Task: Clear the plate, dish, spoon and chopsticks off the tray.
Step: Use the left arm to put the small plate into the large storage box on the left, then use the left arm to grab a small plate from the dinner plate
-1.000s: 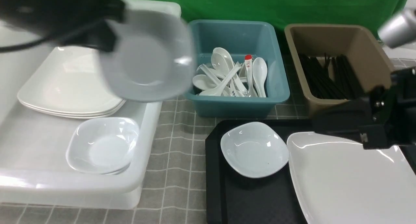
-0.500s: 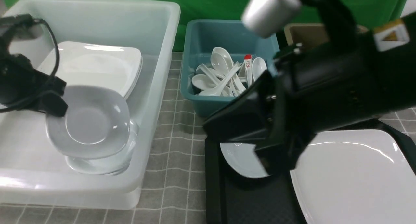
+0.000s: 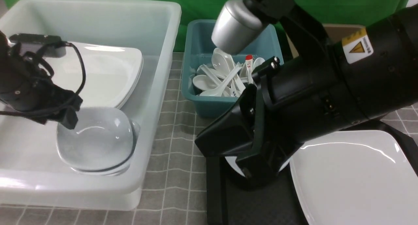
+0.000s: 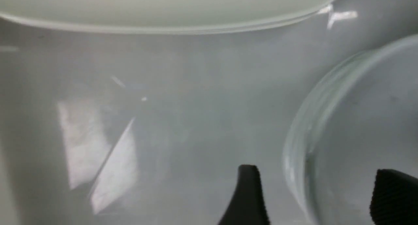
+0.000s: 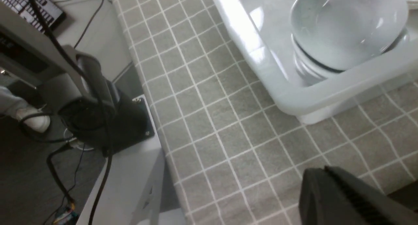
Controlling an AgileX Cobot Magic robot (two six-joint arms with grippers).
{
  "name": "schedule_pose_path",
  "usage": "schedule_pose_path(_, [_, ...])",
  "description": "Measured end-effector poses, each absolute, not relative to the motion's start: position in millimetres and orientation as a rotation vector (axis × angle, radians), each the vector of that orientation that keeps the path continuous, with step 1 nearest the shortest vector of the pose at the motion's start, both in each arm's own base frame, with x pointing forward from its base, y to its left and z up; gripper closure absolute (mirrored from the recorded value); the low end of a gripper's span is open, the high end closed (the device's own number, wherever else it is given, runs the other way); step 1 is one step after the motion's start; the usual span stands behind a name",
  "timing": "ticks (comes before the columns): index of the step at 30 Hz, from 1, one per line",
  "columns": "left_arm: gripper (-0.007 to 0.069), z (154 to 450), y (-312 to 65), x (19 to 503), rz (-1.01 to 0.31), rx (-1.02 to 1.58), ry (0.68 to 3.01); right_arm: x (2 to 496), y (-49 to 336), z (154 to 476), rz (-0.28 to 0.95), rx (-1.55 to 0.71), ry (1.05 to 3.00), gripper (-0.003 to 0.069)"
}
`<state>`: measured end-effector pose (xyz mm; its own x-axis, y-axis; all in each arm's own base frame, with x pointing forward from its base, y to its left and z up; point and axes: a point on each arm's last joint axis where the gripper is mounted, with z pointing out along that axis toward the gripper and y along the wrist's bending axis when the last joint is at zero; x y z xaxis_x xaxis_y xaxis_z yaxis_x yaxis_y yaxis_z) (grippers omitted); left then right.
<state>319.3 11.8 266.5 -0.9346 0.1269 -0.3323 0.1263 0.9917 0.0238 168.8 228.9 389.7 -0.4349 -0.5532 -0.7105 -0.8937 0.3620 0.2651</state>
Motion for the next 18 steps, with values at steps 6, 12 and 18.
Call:
schedule_pose_path(6, [0.0125, 325, -1, 312, -0.079, 0.074, 2.629, 173, 222, 384, 0.754, -1.248, 2.188, 0.0632])
schedule_pose_path(12, [0.0511, 358, -110, 283, -0.408, 0.426, 2.433, 202, 180, 370, 0.182, -0.994, 2.441, 0.0632])
schedule_pose_path(18, [0.0615, 324, -218, 266, -0.557, 0.661, 2.440, 220, 141, 367, -0.066, -0.742, 2.589, 0.0628])
